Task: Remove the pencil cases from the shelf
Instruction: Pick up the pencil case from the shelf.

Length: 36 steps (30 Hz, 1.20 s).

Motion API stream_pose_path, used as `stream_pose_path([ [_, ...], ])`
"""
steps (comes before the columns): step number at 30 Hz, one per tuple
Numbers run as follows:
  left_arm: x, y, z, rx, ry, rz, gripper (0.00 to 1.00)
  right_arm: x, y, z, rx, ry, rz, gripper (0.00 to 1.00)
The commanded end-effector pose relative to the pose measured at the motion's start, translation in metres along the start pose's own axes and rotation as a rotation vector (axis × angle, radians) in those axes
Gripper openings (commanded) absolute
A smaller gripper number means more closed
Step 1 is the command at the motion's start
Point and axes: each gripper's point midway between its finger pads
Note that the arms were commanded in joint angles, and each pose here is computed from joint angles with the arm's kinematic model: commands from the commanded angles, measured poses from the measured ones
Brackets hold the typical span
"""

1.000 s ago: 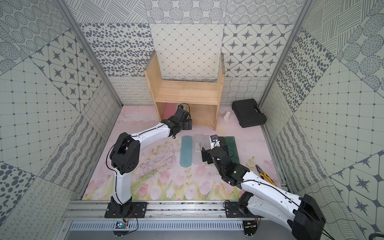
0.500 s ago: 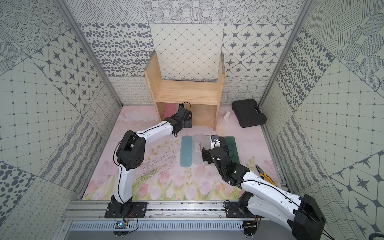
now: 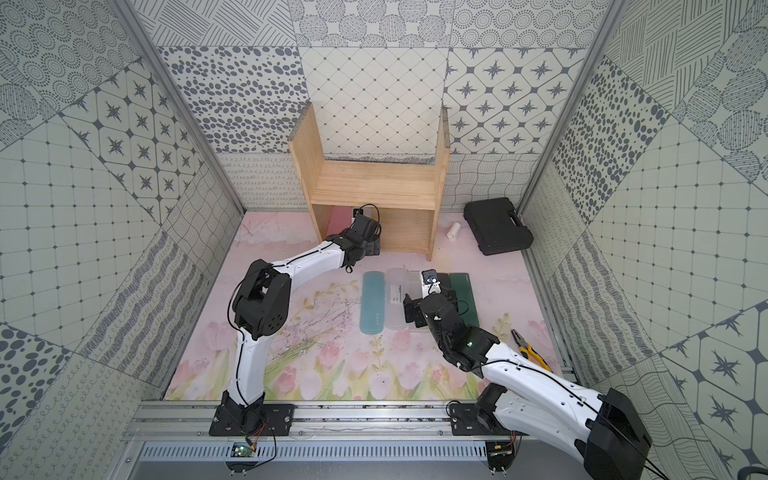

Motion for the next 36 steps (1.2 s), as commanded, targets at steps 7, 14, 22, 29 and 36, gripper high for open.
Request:
stream_pose_path([
  [7,-0.006,-0.001,-0.004,-0.007,0.038,-0.012,0.93,0.006,-0.005,0.001,-0.018,-0.035,-0.022,0.98],
  [14,-0.010,-0.005,-0.006,-0.025,0.057,-0.016,0.93,0.005,-0.005,0.001,-0.019,-0.033,-0.024,0.98],
  [22,-0.009,-0.009,-0.011,-0.022,0.062,-0.028,0.92,0.005,-0.005,0.001,-0.017,-0.033,-0.025,0.98],
  [29,-0.008,-0.010,-0.016,-0.013,0.061,-0.038,0.89,0.006,-0.005,0.001,-0.017,-0.034,-0.027,0.98],
  [36,-0.009,-0.008,-0.020,-0.010,0.068,-0.038,0.82,0.006,-0.005,0.001,-0.019,-0.034,-0.026,0.98],
])
Point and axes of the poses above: each gripper's point midway between its finger pads, its own z axis back along the fingers, its own y axis along the line the jaws close on, x = y × z, and after that the axes turned 15 degrees about z, right-handed
